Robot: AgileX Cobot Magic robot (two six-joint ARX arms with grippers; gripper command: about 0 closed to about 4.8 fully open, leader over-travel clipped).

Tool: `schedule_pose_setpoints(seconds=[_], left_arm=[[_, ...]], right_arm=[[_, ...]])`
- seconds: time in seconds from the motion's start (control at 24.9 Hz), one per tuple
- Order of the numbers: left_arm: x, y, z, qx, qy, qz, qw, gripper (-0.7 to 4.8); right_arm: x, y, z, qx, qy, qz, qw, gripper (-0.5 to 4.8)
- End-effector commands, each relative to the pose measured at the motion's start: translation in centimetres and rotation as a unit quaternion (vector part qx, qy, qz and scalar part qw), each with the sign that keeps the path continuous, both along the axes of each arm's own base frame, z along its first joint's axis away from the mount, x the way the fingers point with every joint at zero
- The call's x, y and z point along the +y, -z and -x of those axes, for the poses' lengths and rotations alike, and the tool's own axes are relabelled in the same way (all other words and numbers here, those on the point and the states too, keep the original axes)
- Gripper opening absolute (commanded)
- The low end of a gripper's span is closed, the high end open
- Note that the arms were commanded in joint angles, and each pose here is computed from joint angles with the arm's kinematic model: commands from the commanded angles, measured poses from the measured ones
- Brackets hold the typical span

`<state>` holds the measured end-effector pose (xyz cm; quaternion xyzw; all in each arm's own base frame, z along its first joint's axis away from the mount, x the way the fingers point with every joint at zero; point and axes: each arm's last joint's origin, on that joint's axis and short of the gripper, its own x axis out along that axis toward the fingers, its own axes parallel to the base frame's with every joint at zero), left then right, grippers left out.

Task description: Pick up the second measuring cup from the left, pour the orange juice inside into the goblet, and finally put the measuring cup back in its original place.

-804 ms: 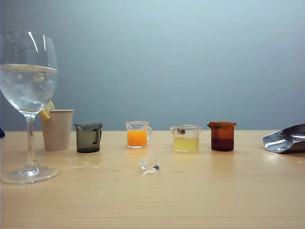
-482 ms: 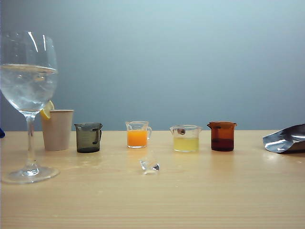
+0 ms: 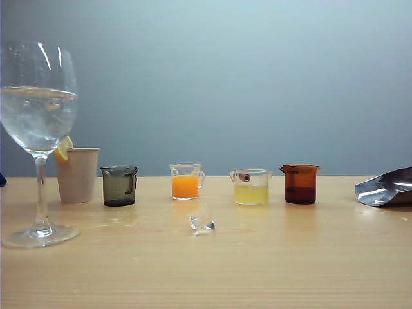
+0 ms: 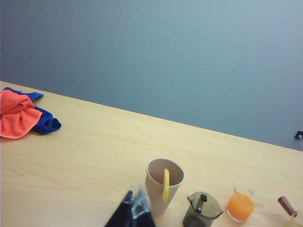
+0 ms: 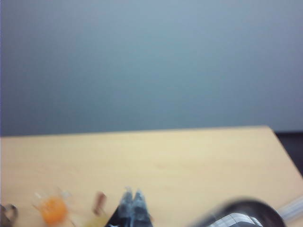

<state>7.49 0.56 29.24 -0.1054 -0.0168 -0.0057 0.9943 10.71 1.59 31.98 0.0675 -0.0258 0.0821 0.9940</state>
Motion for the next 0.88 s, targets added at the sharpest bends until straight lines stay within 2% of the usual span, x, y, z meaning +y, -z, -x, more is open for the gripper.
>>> schedule_pose_setpoints(seconds=[0.04, 0.16, 0.28, 0.36, 0.44, 0.6, 0.88], left_arm=[[0.0, -3.2, -0.5, -0.012, 0.007, -0.001, 1.0, -0.06], [0.0, -5.6, -0.7, -0.024, 0.012, -0.006, 1.0, -0.05], [0.0, -7.8, -0.9, -0.038, 0.022, -0.021, 0.999, -0.06], [0.0, -9.5, -1.0, -0.042, 0.028, -0.024, 0.998, -0.06], [-0.1, -10.9, -1.0, -0.05, 0.033, -0.047, 0.997, -0.06], [-0.5, -10.8, -1.4, -0.045, 0.079, -0.063, 0.994, -0.06], [-1.9, -10.4, -1.4, -0.026, 0.128, -0.074, 0.989, -0.06]], right_arm=[[1.7, -1.4, -1.9, -0.029, -0.01, -0.029, 0.999, -0.06], [3.7, -0.9, -2.8, -0.012, -0.021, -0.03, 0.999, -0.06], [6.4, 0.0, -3.5, 0.018, -0.065, -0.014, 0.998, -0.06], [9.4, 1.1, -4.2, 0.041, -0.11, 0.001, 0.993, -0.06], [12.9, 2.7, -5.6, 0.047, -0.15, 0.005, 0.988, -0.06], [16.0, 4.8, -7.4, 0.038, -0.185, -0.003, 0.982, -0.06], [19.5, 10.6, -10.6, 0.075, -0.187, -0.004, 0.979, -0.06]])
